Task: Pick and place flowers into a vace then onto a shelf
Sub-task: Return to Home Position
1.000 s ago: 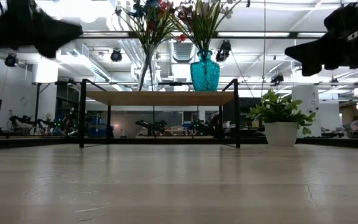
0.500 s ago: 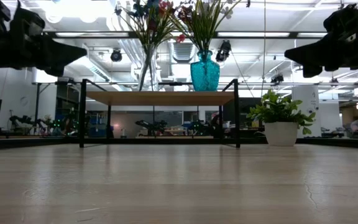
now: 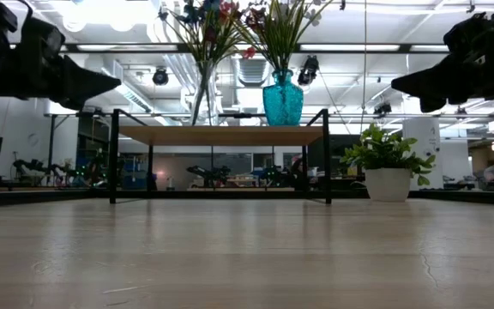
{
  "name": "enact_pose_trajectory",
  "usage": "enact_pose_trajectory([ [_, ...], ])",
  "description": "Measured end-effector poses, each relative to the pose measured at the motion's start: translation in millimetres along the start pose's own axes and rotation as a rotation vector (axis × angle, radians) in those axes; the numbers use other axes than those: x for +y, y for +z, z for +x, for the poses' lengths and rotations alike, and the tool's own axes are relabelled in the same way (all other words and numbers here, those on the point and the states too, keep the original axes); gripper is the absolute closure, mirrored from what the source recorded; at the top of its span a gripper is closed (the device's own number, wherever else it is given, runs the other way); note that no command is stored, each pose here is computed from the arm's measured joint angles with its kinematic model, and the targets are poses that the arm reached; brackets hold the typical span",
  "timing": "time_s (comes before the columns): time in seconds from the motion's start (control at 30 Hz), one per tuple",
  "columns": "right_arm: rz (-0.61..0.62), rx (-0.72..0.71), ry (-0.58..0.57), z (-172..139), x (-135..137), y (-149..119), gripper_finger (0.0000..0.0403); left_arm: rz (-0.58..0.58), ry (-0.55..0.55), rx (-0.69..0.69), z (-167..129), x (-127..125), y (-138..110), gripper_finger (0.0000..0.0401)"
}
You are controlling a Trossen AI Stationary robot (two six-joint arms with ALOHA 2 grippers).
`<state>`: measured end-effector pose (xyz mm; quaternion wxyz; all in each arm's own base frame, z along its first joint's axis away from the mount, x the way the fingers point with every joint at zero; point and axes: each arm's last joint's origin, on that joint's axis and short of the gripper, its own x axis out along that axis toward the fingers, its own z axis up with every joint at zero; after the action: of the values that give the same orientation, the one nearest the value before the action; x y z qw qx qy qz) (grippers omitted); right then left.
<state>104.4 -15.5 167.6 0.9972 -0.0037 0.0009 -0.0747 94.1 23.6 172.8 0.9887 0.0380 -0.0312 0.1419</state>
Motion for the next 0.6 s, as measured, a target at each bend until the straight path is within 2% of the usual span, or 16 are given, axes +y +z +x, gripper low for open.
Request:
enact_pose_trajectory([
  [0.23, 0.004, 0.034, 0.002, 0.4, 0.1, -3.1, 0.0394, -0.043, -0.005, 0.045, 0.2, -0.5, -4.3, 0.0401],
  [0.4, 0.061, 0.1, 0.0, 0.9, 0.1, -9.3, 0.0394, -0.045, -0.071, 0.05, 0.1, -2.5, -4.8, 0.0401],
  [0.6, 0.066, 0.089, 0.0, 1.2, 0.1, -8.2, 0.0394, -0.045, -0.075, 0.061, 0.2, -2.6, -5.4, 0.0401],
])
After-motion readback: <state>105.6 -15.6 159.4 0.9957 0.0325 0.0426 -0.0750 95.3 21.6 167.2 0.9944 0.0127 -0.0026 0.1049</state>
